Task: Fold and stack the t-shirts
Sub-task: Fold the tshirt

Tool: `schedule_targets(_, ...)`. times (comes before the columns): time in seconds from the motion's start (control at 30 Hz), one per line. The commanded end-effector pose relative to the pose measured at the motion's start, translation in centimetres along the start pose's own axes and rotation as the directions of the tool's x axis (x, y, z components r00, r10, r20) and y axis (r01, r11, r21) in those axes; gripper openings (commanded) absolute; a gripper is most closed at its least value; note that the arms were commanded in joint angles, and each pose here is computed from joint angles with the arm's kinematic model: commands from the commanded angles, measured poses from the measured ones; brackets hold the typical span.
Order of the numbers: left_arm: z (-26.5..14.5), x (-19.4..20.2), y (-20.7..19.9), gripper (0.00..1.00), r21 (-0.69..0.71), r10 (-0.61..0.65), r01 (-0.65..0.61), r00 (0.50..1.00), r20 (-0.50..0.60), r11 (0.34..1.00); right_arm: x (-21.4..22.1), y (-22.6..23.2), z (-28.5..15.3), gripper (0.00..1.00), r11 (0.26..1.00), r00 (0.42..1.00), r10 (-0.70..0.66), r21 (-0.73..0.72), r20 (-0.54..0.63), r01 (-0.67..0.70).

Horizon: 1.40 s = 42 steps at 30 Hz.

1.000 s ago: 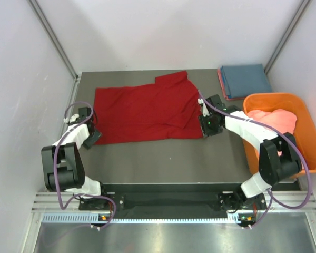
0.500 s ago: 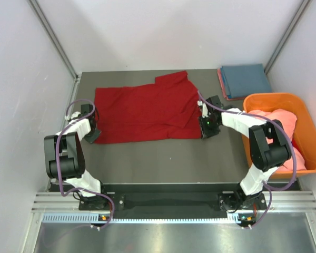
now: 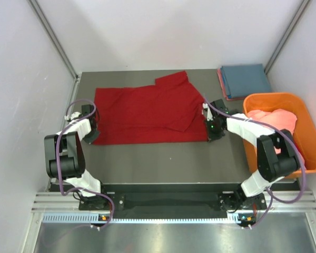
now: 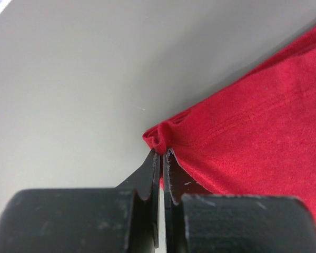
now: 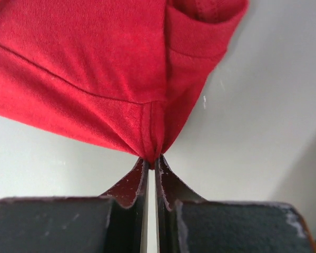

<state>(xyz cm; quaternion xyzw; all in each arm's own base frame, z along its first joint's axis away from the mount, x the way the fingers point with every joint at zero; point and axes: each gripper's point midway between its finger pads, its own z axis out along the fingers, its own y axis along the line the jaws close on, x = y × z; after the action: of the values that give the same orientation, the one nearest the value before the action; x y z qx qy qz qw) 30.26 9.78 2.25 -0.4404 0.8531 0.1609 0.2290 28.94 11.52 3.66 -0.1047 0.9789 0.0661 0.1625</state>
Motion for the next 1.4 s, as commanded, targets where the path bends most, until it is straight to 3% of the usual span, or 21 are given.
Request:
schedule_targets(0.0,-0.3,-0.6,2.2,0.00,-0.079,-0.001,0.005,0.999,0.047,0.997,1.3,-0.9,-1.9,0.00,0.998,0.999,0.046,0.046,0.013,-0.046)
schedule_targets(0.17,-0.5,0.0,2.8,0.00,-0.109,-0.011,0.014,1.000,0.024,0.994,2.5,-0.5,-2.4,0.00,0.997,0.996,0.078,0.025,0.038,-0.079)
schedule_targets(0.3,-1.7,-0.4,3.4,0.30,-0.109,-0.034,0.038,0.999,0.037,0.993,3.3,0.0,-2.0,0.09,0.995,0.995,0.096,0.021,0.023,-0.096)
schedule_targets(0.37,-2.7,-1.6,3.3,0.35,-0.091,-0.036,0.042,0.997,0.072,0.995,3.3,-0.3,-2.2,0.14,0.993,0.993,0.113,0.043,0.018,-0.113)
schedule_targets(0.4,-3.2,-2.1,3.4,0.36,-0.094,-0.027,0.034,0.996,0.083,0.995,3.6,-1.0,-2.5,0.26,0.989,0.993,0.121,0.084,0.011,-0.121)
schedule_targets(0.5,-5.2,-4.2,2.4,0.40,-0.033,-0.025,0.029,0.993,0.115,0.999,2.7,-1.7,-4.0,0.34,0.977,0.986,0.155,0.138,0.056,-0.162)
schedule_targets(0.63,-8.3,-5.7,-1.5,0.43,0.194,-0.002,-0.016,0.996,0.092,0.981,0.4,-1.0,-6.0,0.38,0.967,0.967,0.217,0.106,0.135,-0.232)
schedule_targets(0.67,-9.6,-5.9,-4.1,0.43,0.342,0.031,-0.057,0.996,0.083,0.938,-0.7,-0.5,-6.5,0.39,0.957,0.951,0.260,0.083,0.169,-0.277)
schedule_targets(0.77,-11.6,-5.2,-8.2,0.44,0.548,0.104,-0.104,0.994,0.032,0.830,-3.5,1.5,-7.0,0.39,0.931,0.904,0.360,-0.018,0.231,-0.366)
schedule_targets(0.83,-12.1,-5.2,-9.7,0.44,0.602,0.133,-0.117,0.991,0.019,0.790,-5.0,2.6,-7.1,0.41,0.884,0.848,0.465,-0.081,0.254,-0.460)
schedule_targets(0.93,-10.3,-5.2,-10.3,0.45,0.558,0.161,-0.123,0.987,-0.018,0.820,-7.0,4.7,-6.8,0.42,0.820,0.778,0.572,-0.171,0.260,-0.546)
schedule_targets(1.07,-6.1,-5.6,-9.4,0.46,0.421,0.176,-0.138,0.983,-0.051,0.896,-8.3,7.0,-5.2,0.43,0.776,0.740,0.631,-0.198,0.232,-0.599)
schedule_targets(1.37,-1.4,-6.1,-11.3,0.43,0.379,0.171,-0.113,0.978,-0.123,0.919,-7.8,9.5,-2.2,0.43,0.648,0.628,0.762,-0.174,0.157,-0.742)
